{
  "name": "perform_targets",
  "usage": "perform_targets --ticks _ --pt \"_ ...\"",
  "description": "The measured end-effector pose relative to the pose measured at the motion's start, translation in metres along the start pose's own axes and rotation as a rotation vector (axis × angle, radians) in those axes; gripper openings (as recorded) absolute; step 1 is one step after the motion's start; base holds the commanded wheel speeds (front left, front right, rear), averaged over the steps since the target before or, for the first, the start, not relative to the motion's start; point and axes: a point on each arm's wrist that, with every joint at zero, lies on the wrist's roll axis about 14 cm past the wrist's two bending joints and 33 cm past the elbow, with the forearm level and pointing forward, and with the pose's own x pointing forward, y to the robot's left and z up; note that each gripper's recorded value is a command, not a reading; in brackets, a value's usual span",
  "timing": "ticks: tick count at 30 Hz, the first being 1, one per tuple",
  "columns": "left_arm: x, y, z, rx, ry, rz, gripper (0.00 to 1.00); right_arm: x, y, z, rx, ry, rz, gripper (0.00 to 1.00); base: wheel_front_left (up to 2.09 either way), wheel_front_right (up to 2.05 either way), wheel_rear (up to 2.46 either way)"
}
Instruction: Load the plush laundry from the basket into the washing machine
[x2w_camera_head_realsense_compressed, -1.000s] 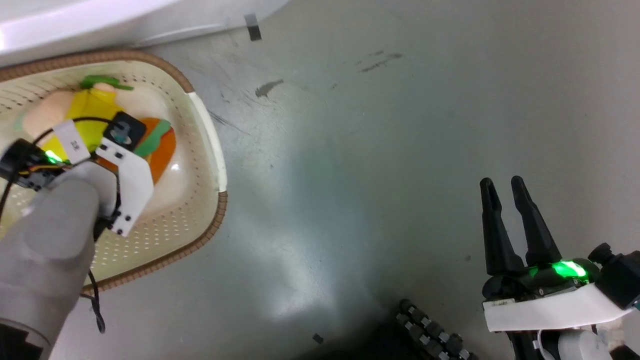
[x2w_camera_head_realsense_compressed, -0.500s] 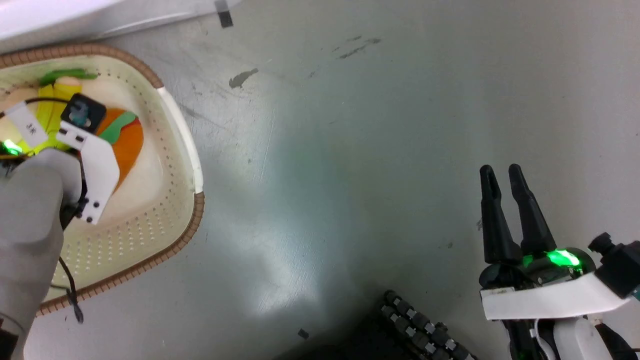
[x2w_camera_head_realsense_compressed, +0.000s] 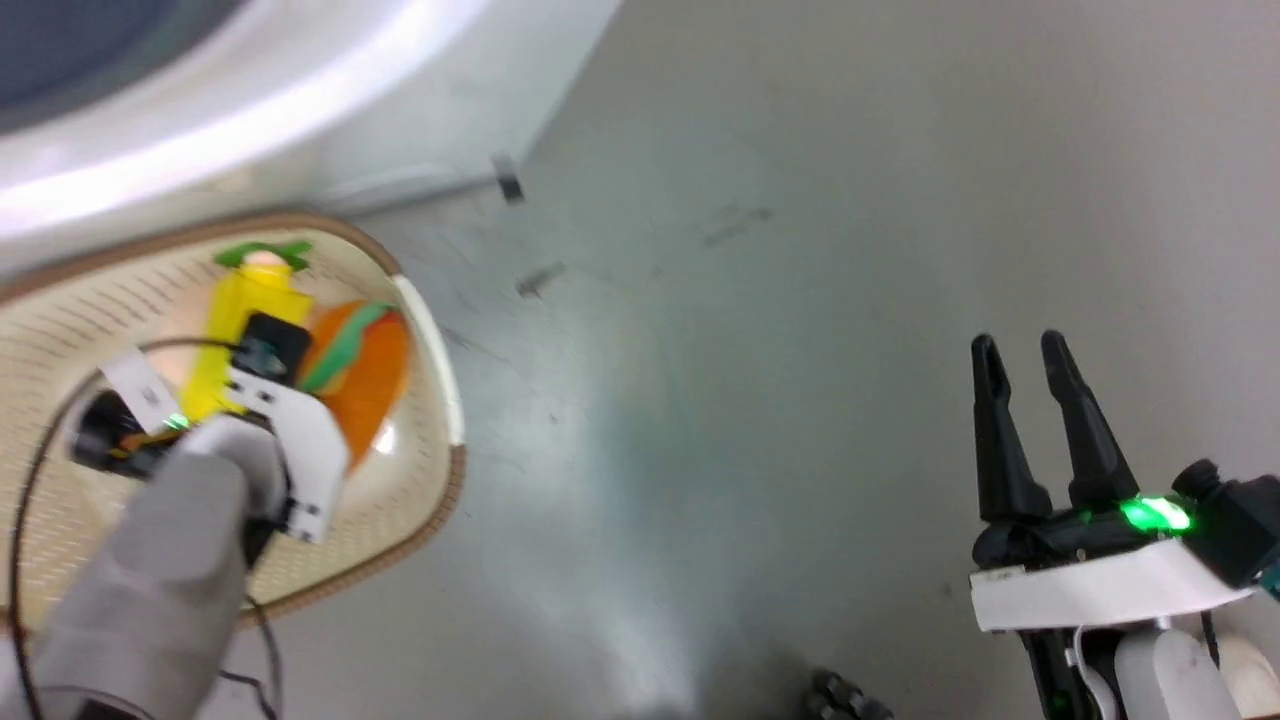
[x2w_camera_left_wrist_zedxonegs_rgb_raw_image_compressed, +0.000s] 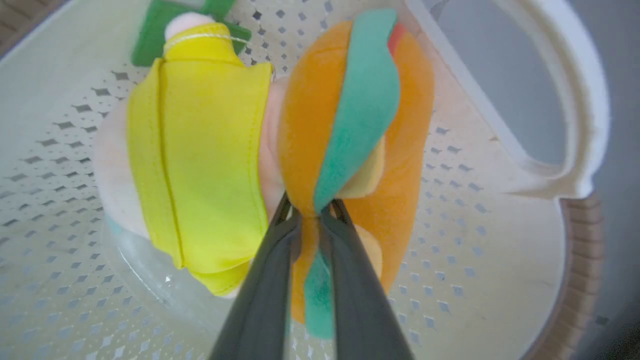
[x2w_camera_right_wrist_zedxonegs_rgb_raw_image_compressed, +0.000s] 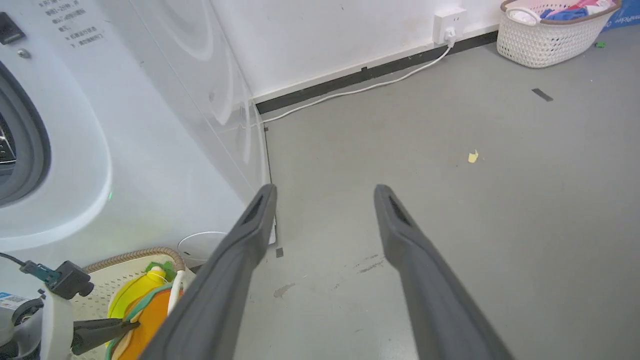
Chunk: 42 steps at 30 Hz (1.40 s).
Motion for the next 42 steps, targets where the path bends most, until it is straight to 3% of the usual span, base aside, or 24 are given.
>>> perform_targets --ticks 16,21,30,37,42 --pt "-0.143 -0.007 0.052 -0.148 -0.434 0.139 0.0 -0.038 0.04 0.045 -0.012 -0.138 0.156 1.0 0.0 0.0 0.0" --pt "-0.201 -0.004 0.092 -0.185 -0.665 0.209 0.0 -0.048 0.054 0.052 0.002 -0.167 0.206 1.0 0.0 0.0 0.0" --pt "-0.303 0.002 0.125 -0.237 -1.01 0.359 0.0 -0.057 0.073 0.062 0.015 -0.201 0.273 1.0 0.0 0.0 0.0" --pt "-0.332 0.018 0.153 -0.245 -1.162 0.402 0.0 -0.053 0.071 0.048 0.007 -0.157 0.262 1.0 0.0 0.0 0.0" --pt "-0.329 0.052 0.182 -0.225 -1.222 0.437 0.0 -0.04 0.071 0.036 -0.011 -0.119 0.253 1.0 0.0 0.0 0.0"
